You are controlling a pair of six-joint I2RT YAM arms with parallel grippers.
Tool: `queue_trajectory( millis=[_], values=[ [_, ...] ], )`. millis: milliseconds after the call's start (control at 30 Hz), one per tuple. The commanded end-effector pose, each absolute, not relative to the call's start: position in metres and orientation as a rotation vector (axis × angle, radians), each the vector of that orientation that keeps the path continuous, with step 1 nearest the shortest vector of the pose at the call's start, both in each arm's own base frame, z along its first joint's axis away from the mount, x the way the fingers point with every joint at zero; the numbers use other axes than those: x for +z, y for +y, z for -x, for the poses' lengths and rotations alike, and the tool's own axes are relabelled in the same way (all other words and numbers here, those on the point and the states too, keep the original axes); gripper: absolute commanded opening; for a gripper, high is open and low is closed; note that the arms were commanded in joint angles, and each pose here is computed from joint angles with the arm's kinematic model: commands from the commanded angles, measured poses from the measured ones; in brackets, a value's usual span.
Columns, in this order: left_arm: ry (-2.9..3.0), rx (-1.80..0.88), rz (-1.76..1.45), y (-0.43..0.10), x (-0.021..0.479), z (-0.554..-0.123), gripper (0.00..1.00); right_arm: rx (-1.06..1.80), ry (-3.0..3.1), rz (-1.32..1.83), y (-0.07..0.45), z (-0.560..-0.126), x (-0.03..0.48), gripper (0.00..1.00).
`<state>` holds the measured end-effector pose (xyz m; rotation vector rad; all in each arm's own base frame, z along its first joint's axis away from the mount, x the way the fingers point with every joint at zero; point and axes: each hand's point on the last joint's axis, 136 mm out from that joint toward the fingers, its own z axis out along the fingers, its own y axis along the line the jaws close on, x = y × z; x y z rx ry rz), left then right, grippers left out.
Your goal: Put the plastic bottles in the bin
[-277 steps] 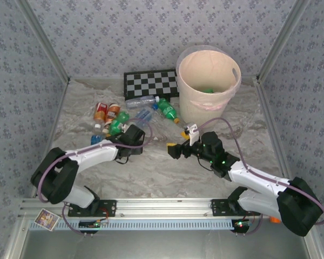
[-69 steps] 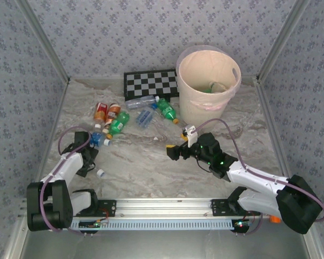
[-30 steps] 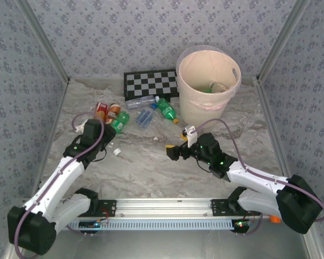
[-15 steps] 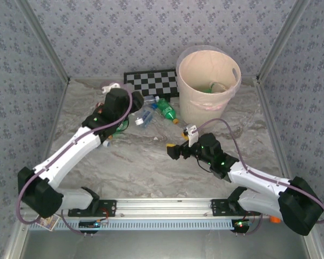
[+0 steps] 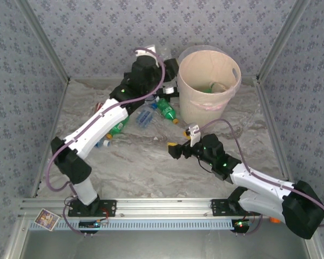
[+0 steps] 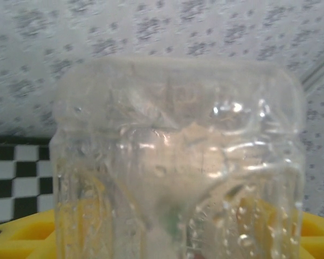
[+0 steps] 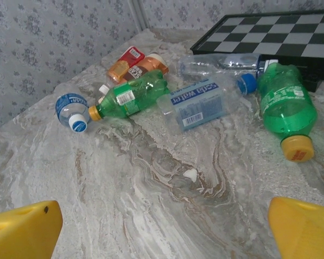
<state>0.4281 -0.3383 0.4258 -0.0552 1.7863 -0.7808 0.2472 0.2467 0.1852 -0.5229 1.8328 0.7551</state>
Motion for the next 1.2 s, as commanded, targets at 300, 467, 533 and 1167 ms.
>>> queue_trajectory(
  millis=[300, 467, 533, 1167],
  values=[
    [1.764, -0.884, -0.186, -0.429, 0.45, -0.449, 0.65, 0.612, 1.721, 0.321, 0.198, -0.253, 0.207, 1.0],
    [1.776, -0.896, -0.236, -0.449, 0.433, -0.456, 0.65, 0.598, 1.718, 0.292, 0.193, -0.255, 0.206, 1.0],
    [1.799, -0.891, -0.246, -0.453, 0.422, -0.458, 0.65, 0.594, 1.718, 0.289, 0.191, -0.255, 0.206, 1.0],
    [1.885, -0.801, -0.276, -0.417, 0.436, -0.428, 0.97, 0.597, 1.735, 0.288, 0.192, -0.258, 0.201, 1.0]
  ],
)
